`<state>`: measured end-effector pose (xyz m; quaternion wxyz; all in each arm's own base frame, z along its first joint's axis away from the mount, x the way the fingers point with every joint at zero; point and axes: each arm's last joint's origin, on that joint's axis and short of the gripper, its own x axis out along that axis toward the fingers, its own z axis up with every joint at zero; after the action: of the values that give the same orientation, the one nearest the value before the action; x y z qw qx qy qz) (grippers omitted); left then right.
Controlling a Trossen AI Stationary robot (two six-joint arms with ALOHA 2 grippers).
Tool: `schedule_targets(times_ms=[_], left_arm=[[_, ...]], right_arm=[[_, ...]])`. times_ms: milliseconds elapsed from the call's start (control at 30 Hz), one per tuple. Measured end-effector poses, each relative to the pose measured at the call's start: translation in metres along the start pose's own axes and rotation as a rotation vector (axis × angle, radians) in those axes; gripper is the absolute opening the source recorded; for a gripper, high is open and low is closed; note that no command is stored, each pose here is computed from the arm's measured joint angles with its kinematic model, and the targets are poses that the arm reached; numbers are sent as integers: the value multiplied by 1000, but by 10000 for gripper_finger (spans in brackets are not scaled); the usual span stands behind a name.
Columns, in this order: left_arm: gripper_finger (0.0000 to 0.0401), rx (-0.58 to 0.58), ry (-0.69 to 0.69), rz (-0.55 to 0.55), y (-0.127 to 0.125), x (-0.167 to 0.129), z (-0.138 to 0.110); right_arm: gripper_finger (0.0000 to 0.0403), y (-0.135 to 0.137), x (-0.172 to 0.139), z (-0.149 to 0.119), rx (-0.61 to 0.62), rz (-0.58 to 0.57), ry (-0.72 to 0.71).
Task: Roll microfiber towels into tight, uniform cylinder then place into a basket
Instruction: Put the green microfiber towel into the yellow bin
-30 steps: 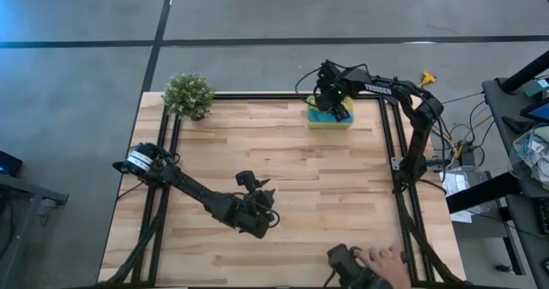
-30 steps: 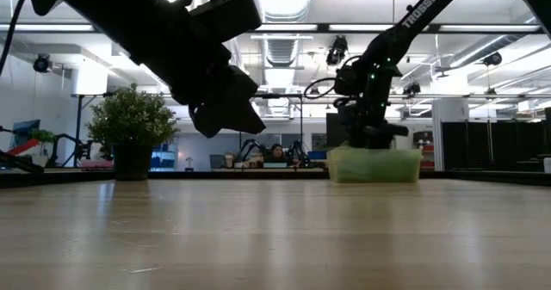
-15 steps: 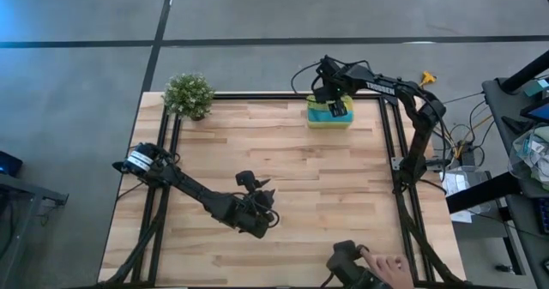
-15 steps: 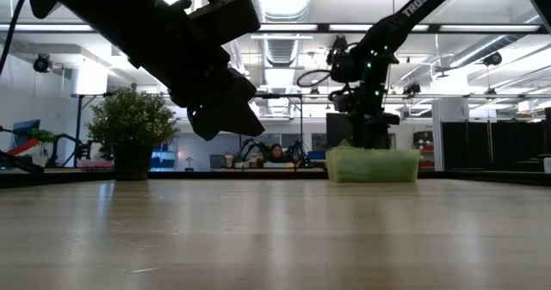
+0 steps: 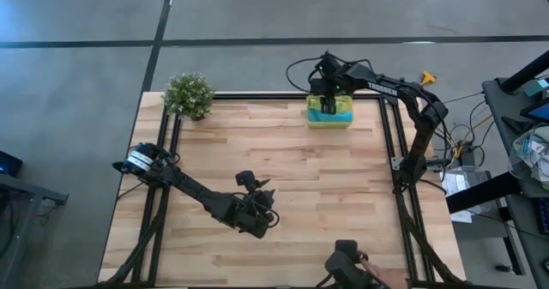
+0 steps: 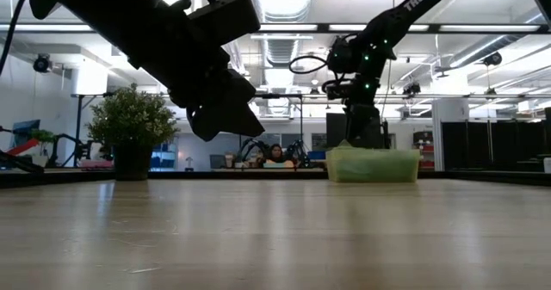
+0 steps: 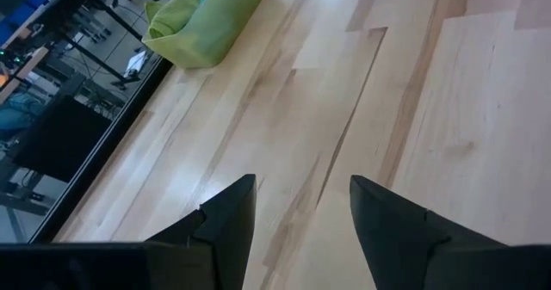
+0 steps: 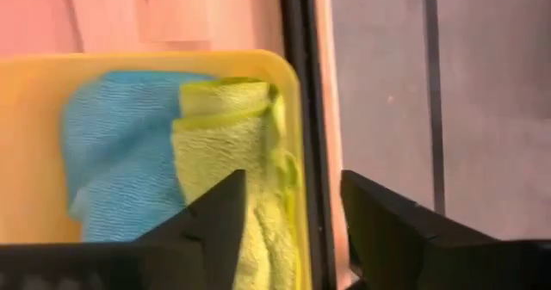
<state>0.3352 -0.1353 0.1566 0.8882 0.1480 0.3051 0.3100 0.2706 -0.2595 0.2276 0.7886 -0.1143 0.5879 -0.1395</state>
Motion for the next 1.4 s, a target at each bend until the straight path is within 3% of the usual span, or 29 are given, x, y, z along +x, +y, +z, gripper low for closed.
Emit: schedule_targets(times_ms=[300,567,1033,1200,1400], left_arm=[[173,-1,-1,0,0,0,0],[173,-1,-1,1,0,0,0],[173,-1,-2,2,0,0,0],[173,-4,0,5,1,2,-3],[173,-10,-2,6,1,3,-3]], right_arm=[[20,2,5,0,-76,-17,-19],[9,7,14,-3,-106,14,-38],[9,14,68,-2,-124,68,-36],[9,12,63,0,-100,53,-50],[9,6,30,3,-28,7,-106]])
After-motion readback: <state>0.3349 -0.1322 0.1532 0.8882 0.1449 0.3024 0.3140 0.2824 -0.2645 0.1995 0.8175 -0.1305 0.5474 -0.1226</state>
